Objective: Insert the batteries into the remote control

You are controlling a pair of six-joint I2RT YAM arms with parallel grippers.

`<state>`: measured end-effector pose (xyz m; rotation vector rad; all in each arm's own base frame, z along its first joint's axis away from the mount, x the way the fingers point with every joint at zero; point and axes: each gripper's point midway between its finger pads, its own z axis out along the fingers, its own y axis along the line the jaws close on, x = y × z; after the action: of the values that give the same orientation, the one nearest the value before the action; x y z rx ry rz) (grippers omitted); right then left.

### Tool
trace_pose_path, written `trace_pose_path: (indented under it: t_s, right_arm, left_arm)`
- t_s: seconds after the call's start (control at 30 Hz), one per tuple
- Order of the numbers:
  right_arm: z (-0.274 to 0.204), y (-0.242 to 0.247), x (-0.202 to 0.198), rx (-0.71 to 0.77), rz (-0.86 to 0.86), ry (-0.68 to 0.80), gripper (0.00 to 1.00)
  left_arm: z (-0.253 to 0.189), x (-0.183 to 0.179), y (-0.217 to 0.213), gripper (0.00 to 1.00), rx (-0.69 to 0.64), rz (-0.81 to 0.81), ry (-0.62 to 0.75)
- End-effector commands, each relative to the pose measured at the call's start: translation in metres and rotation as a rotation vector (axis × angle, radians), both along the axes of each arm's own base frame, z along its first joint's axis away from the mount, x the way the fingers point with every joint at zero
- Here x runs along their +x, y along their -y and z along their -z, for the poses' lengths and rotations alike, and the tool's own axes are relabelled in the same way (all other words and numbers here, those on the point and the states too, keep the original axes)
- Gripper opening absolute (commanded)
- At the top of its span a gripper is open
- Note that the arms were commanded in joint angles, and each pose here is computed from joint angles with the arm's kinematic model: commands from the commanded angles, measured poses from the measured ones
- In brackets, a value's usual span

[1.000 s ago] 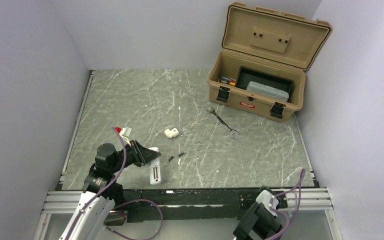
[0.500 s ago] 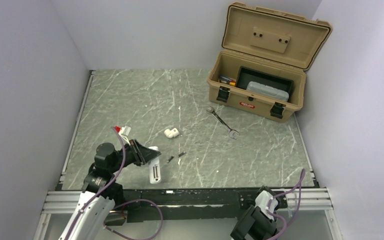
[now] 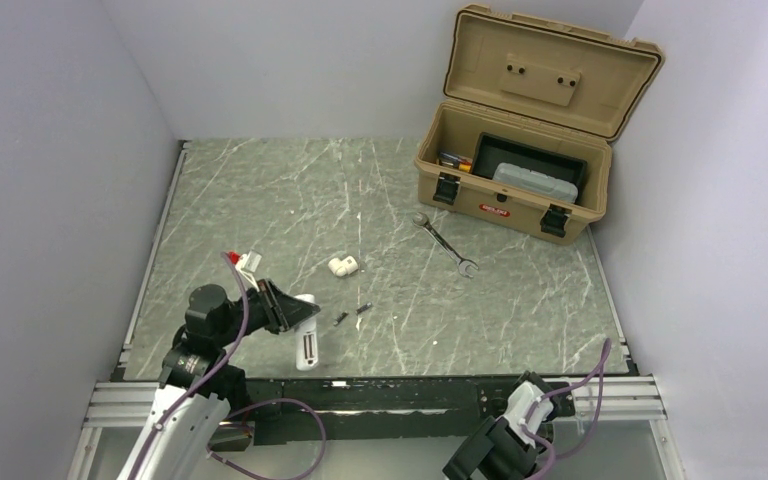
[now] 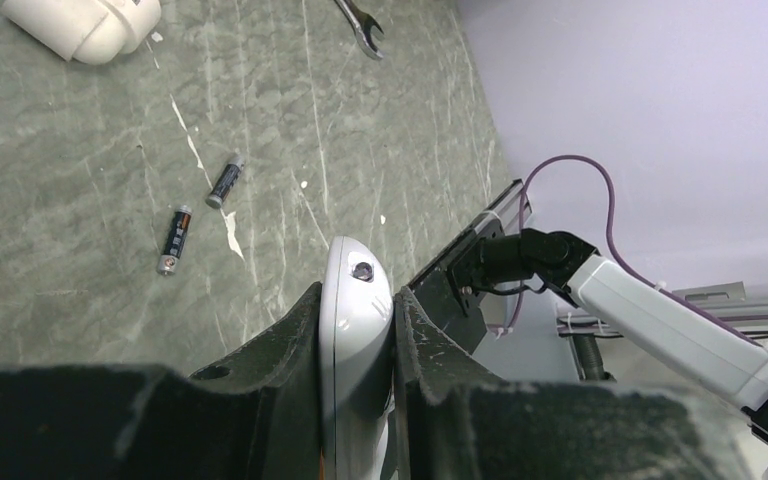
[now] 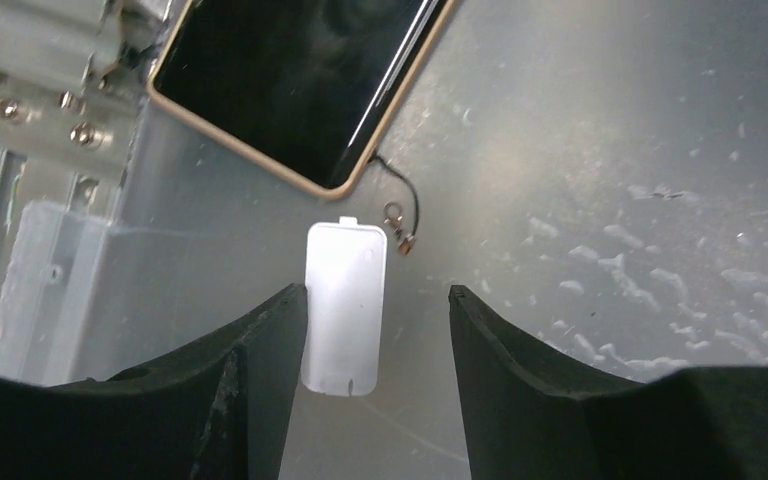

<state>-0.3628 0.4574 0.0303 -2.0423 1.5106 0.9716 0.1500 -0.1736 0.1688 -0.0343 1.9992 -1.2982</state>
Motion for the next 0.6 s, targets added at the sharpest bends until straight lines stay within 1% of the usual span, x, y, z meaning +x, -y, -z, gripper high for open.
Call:
trace_pose_path:
  t_s: [0.0,0.07,0.13,0.2,0.3,0.4,0.57]
  right_arm:
    - [0.007,-0.011,0.012,-0.021,0.057,0.036,0.56]
    - [0.008,-0.013,0.013,-0.033,0.052,0.065,0.54]
    - [0.012,-0.013,0.017,-0.064,0.050,0.098,0.51]
    - [0.015,-0.012,0.021,-0.094,0.050,0.117,0.47]
    - [0.020,-0.004,0.022,-0.133,0.053,0.113,0.45]
    - [0.027,0.008,0.024,-0.190,0.074,0.098,0.41]
    - [0.042,0.034,0.032,-0.264,0.134,0.105,0.41]
  left_arm:
    - [-0.023,-0.002,0.003,0.00,-0.006,0.047,0.079]
    - [-0.030,-0.003,0.005,0.00,0.022,0.091,0.130]
    - [-0.031,-0.003,0.003,0.00,0.108,0.129,0.162]
    - [-0.029,-0.001,0.001,0.00,0.168,0.156,0.143]
    - [-0.033,-0.004,0.009,0.00,0.131,0.224,0.133]
    - [-0.032,-0.004,0.012,0.00,0.098,0.230,0.139]
    - [-0.030,-0.007,0.010,0.00,0.083,0.218,0.150]
